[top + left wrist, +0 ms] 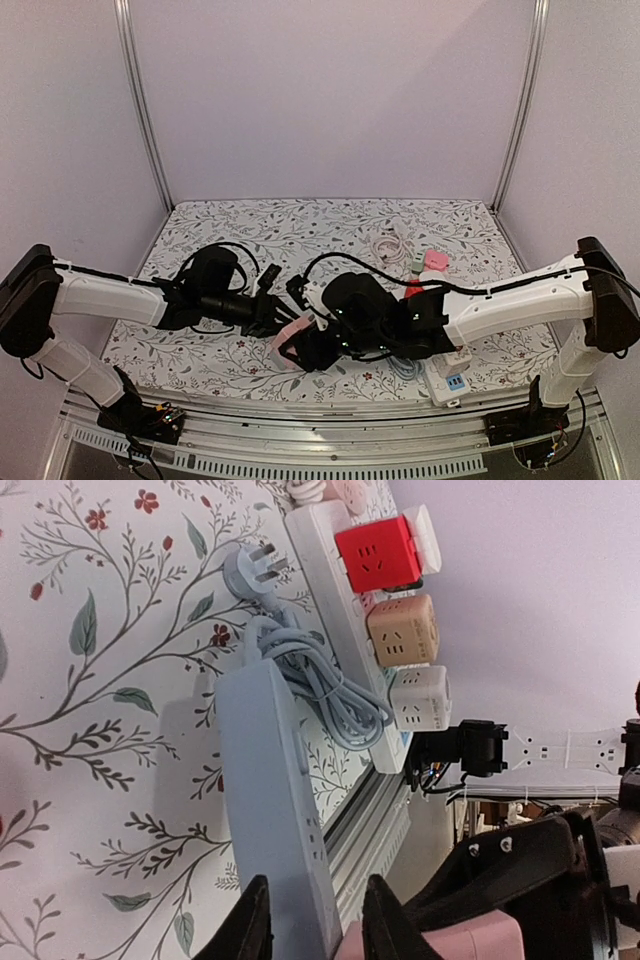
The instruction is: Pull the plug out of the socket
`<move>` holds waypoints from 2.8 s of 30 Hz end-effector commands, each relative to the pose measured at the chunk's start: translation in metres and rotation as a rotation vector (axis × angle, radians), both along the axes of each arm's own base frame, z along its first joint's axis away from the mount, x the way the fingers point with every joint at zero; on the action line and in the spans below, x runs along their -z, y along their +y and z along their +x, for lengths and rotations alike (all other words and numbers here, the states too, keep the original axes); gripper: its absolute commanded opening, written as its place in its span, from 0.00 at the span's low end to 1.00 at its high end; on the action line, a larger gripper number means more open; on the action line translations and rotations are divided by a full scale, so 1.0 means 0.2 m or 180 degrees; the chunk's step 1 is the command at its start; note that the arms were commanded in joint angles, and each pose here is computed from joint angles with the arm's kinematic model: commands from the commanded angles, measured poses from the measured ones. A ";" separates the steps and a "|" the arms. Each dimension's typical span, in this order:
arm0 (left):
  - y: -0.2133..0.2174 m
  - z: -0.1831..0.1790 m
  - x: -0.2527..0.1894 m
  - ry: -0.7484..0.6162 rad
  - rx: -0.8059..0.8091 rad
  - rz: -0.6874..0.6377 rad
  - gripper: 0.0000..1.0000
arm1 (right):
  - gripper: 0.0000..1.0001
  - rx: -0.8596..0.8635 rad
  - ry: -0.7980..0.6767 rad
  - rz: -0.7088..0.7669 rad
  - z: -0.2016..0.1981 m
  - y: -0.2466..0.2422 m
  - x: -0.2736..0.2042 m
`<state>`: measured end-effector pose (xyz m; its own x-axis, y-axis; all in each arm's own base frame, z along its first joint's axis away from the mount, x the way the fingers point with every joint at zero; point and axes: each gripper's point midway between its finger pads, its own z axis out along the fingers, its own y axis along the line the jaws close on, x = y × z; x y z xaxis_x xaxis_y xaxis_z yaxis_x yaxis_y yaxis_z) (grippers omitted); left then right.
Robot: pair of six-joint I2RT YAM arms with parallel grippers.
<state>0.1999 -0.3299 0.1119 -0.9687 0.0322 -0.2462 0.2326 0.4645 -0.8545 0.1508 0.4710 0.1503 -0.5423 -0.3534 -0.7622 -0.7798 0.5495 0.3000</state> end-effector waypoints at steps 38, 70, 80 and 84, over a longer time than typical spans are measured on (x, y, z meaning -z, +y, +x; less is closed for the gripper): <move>-0.02 -0.19 0.07 0.0478 0.0388 0.0082 0.88 | 0.30 -0.0755 -0.0930 0.0318 -0.05 0.11 -0.35; -0.04 -0.20 -0.02 0.0257 0.0486 -0.0150 0.00 | 0.29 -0.0452 -0.0333 0.0294 0.11 0.10 -0.18; -0.02 -0.18 -0.03 0.0222 0.0422 -0.0114 0.00 | 0.29 -0.0493 -0.0351 0.0322 0.06 0.10 -0.17; 0.02 -0.14 0.01 0.0313 0.0303 -0.0064 0.00 | 0.29 -0.0495 -0.0627 0.0228 0.01 0.10 -0.19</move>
<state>0.1777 -0.3265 0.0995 -0.9978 0.0477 -0.0454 0.0626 0.4746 -0.8780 0.1218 0.4898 0.1613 -0.3405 -0.4842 -0.8060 -0.9330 0.2803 0.2258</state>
